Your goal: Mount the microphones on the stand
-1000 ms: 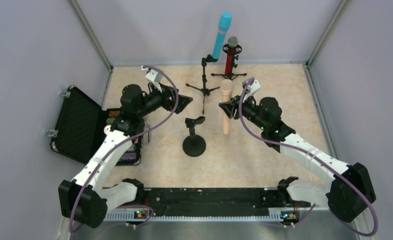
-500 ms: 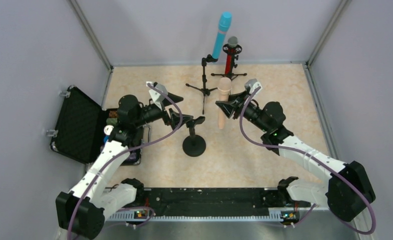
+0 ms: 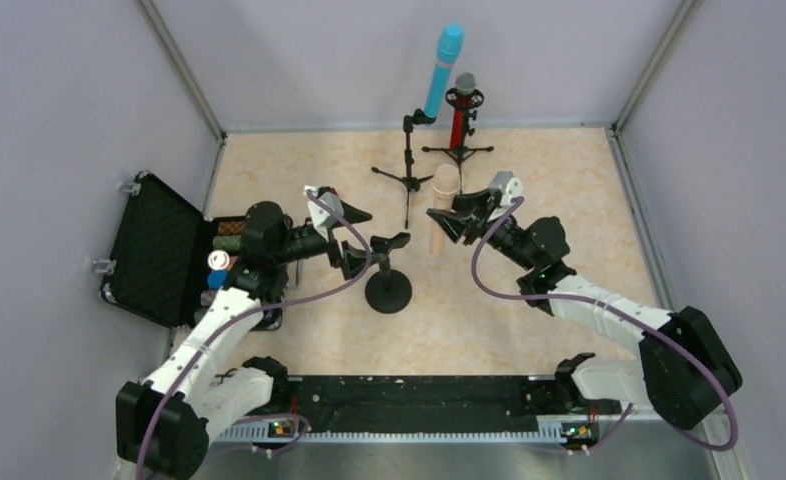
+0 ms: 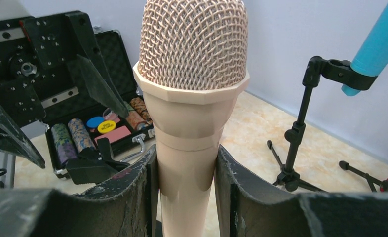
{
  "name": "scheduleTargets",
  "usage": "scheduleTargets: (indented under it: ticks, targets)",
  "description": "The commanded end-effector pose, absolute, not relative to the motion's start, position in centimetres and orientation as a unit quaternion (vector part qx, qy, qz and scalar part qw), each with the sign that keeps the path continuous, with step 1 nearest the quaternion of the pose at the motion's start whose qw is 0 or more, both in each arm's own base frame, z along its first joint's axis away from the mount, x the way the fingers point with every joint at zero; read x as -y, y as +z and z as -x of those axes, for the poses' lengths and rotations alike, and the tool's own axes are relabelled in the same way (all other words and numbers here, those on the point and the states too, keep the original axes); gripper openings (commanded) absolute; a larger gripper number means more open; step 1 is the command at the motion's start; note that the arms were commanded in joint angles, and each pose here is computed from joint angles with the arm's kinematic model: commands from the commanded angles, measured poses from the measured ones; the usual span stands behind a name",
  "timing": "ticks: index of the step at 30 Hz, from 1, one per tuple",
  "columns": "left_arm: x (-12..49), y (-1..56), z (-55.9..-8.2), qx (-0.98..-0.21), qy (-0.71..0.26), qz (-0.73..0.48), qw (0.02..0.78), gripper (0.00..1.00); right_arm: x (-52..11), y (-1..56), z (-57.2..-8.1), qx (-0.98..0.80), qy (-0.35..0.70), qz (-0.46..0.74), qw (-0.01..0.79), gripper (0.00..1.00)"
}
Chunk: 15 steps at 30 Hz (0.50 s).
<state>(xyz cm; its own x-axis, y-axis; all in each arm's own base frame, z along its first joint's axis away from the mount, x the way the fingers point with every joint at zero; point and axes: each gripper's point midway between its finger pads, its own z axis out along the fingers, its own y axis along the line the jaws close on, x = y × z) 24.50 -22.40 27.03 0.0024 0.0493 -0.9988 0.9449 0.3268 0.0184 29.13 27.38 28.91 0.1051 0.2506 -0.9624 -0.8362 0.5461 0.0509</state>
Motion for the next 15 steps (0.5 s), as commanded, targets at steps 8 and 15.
scheduleTargets:
  ticks: [8,15]
  targets:
    - [22.7,26.3,-24.1,-0.560,-0.387,-0.433,0.591,0.99,-27.8,32.6,-28.3,-0.466,0.399,0.288,0.735,0.00]
    - [23.5,25.9,-23.8,-0.555,-0.389,-0.442,0.588,0.99,-28.2,32.8,-27.8,-0.452,0.409,0.301,0.734,0.00]
